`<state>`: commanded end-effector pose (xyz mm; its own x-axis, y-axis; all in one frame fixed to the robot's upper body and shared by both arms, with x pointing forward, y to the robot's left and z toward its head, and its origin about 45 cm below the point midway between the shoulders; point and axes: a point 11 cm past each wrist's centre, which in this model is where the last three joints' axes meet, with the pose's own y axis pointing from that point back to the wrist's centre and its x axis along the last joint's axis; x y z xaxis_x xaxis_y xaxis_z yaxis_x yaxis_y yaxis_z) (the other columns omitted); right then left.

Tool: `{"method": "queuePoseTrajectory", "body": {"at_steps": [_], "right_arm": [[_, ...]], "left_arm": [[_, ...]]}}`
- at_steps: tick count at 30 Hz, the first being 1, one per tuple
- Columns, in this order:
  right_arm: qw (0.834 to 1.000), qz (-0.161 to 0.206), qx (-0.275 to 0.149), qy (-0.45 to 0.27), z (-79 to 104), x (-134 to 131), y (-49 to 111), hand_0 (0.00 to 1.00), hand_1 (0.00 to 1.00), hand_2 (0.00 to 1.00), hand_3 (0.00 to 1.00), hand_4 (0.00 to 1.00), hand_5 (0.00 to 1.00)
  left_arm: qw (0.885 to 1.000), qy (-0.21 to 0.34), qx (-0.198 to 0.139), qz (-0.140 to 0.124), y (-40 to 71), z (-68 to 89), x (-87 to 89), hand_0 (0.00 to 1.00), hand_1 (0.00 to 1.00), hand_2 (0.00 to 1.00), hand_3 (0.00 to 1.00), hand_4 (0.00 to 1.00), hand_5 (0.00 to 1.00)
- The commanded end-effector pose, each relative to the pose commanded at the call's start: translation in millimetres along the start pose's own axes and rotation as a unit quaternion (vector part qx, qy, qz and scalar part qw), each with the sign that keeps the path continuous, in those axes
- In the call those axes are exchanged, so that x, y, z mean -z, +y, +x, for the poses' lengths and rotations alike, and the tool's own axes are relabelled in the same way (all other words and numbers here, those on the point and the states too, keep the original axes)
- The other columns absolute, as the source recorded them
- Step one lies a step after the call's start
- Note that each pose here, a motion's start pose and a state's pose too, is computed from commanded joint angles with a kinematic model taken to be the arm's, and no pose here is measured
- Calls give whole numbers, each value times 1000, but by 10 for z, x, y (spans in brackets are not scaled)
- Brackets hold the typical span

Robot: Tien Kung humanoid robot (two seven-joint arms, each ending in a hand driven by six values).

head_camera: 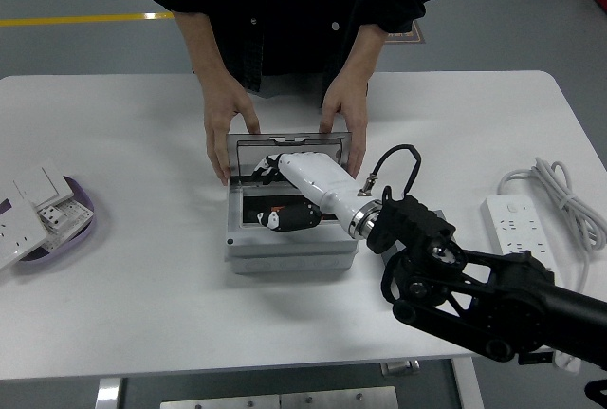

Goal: Pick up the cylinder from the cube,place it in the box,flap close box

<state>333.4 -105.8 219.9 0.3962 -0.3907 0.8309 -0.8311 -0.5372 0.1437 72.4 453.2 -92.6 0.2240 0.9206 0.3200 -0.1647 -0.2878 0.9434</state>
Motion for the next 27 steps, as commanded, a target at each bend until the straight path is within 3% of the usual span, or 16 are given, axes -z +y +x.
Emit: {"method": "queuePoseTrajectory", "body": {"at_steps": [6, 12, 20, 27], "right_arm": [[997, 28, -46, -57, 520, 128, 108, 779, 654, 655, 730, 881, 450], [995, 13, -67, -66, 788, 14, -76, 745, 630, 641, 703, 871, 473], [997, -25, -42, -61, 675, -228, -292, 726, 625, 638, 690, 855, 470], [998, -24, -15, -56, 460, -223, -290, 721, 621, 634, 681, 838, 461]], "left_arm": [[1000, -1, -1, 3, 0, 4, 15, 599, 622, 617, 637, 688, 236], [1000, -3, -3, 1, 2, 33, -11, 599, 622, 617, 636, 685, 234], [1000, -6, -4, 1, 3, 39, -15, 599, 622, 617, 636, 682, 232], [1000, -6, -2, 0, 2, 27, -30, 599, 622, 617, 636, 680, 231]]}}
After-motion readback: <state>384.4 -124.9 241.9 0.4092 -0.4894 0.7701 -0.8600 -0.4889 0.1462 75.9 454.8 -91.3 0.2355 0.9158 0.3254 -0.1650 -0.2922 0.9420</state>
